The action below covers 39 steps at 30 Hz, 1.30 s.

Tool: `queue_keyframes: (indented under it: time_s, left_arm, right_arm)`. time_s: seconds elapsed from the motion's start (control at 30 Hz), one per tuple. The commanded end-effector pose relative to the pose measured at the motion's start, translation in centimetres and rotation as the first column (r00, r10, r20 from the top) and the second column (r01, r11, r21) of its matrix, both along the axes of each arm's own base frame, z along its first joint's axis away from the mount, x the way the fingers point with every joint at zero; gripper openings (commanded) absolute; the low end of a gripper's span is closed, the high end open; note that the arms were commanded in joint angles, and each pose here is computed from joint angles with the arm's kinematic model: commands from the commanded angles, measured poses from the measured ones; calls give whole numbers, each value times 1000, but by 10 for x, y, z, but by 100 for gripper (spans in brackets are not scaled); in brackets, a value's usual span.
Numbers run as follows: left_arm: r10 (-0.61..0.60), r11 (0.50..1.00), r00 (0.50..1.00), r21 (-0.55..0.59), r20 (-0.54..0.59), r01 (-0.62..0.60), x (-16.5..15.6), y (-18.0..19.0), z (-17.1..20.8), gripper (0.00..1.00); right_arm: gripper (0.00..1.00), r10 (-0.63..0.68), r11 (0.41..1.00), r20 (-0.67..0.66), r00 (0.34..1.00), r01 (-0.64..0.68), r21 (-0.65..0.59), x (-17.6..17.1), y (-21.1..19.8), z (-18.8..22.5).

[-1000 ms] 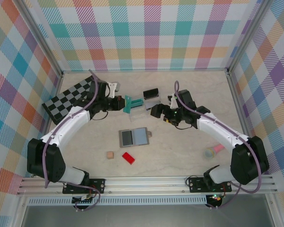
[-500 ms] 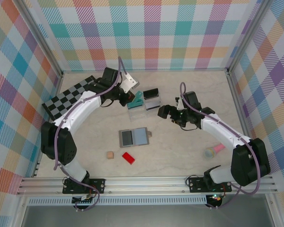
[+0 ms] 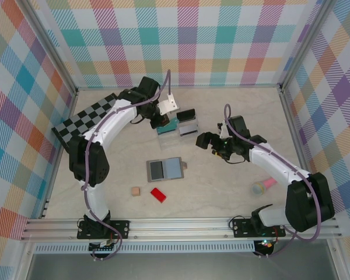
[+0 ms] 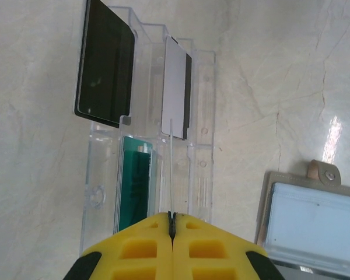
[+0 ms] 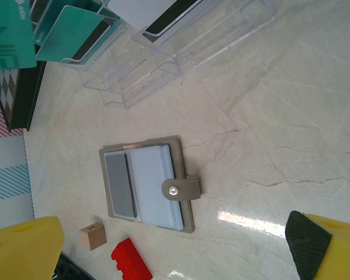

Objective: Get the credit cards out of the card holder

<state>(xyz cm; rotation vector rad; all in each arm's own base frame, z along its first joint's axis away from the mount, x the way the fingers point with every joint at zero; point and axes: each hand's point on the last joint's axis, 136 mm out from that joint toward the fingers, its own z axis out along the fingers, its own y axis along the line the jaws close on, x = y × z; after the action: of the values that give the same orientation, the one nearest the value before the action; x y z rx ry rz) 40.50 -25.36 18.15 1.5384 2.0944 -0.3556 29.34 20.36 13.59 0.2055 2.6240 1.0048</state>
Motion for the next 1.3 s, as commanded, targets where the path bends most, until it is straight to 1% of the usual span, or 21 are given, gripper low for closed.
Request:
queue_keyframes:
  time_s: [0.0, 0.17, 0.33, 0.5, 0.87, 1.0, 1.07, 1.27]
  left_arm:
    - [-79, 994, 996, 78, -45, 82, -13, -1, -13, 0]
    - [-61, 991, 998, 115, -8, 62, -2, 1, -18, 0]
    - [-45, 983, 999, 177, 23, 41, 7, 5, -22, 0]
    - [-45, 982, 998, 187, 39, 37, 11, 6, -19, 0]
    - [-35, 967, 998, 256, 58, 19, 21, 10, -30, 0]
    - [-21, 963, 997, 271, 80, -1, 26, 9, -32, 0]
    - [-13, 962, 996, 274, 93, -13, 29, 9, -32, 4]
    - [7, 957, 993, 289, 116, -40, 34, 9, -32, 25]
  right_arm:
    - [100, 5, 999, 5, 1000, -5, 34, -2, 1, 4]
    - [100, 2, 999, -8, 1000, -2, 41, -3, 1, 0]
    - [100, 0, 999, -12, 1000, 0, 33, -4, 0, -1]
    - [100, -9, 1000, 2, 1000, 9, 23, -4, -3, 3]
    - [100, -13, 1000, -3, 1000, 13, 21, -6, -6, 2]
    - [100, -16, 1000, -4, 1000, 16, 24, -6, -6, 2]
    - [100, -15, 1000, -5, 1000, 15, 25, -6, -6, 2]
    - [100, -16, 1000, -2, 1000, 16, 23, -7, -7, 3]
